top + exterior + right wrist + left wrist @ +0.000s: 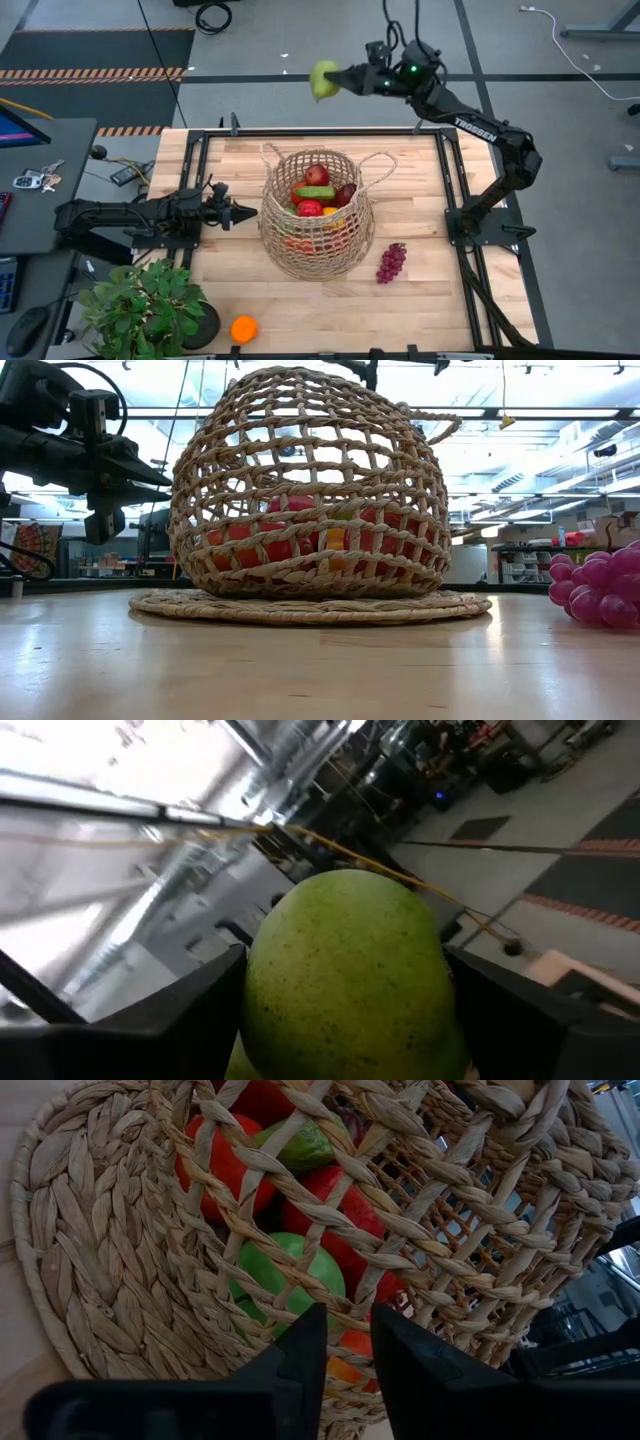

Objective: Build produce basket
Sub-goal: Put the green pear into the basket

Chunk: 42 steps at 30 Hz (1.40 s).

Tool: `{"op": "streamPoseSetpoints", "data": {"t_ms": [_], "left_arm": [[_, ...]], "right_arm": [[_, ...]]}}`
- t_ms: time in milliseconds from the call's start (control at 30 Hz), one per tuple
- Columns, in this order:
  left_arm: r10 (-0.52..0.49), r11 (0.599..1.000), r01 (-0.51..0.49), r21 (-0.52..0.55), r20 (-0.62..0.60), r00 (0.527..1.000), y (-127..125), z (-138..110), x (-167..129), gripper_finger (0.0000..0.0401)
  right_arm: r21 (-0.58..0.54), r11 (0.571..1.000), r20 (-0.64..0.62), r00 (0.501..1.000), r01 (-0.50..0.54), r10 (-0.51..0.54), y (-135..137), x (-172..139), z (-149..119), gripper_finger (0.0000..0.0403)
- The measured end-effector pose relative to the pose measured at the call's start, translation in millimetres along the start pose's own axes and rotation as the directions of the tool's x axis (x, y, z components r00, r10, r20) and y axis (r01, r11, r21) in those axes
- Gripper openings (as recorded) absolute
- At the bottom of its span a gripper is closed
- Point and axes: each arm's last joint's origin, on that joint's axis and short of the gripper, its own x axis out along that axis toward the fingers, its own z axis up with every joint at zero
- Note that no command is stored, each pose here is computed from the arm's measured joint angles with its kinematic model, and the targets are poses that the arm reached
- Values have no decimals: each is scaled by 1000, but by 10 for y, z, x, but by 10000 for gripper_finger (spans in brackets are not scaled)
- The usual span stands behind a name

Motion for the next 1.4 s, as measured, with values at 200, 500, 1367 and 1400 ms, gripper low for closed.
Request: {"op": "streamPoseSetpoints", "data": {"t_ms": [200,500,1367,1400], "left_arm": [[0,1000,0,0,0,1000,0,0,0,85],[0,1000,0,0,0,1000,0,0,0,91],[1,1000,-1,0,0,1000,1,0,0,91],[1,1000,-1,0,0,1000,1,0,0,91]], "right_arm": [[-49,997,-45,997,53,-56,52,93,-189,319],[-272,931,-214,928,245,-306,334,218,-374,319],[-806,537,-561,615,-250,-555,-20,870,-1540,321],[-796,548,-579,586,-256,-567,-61,868,-1585,321]]}}
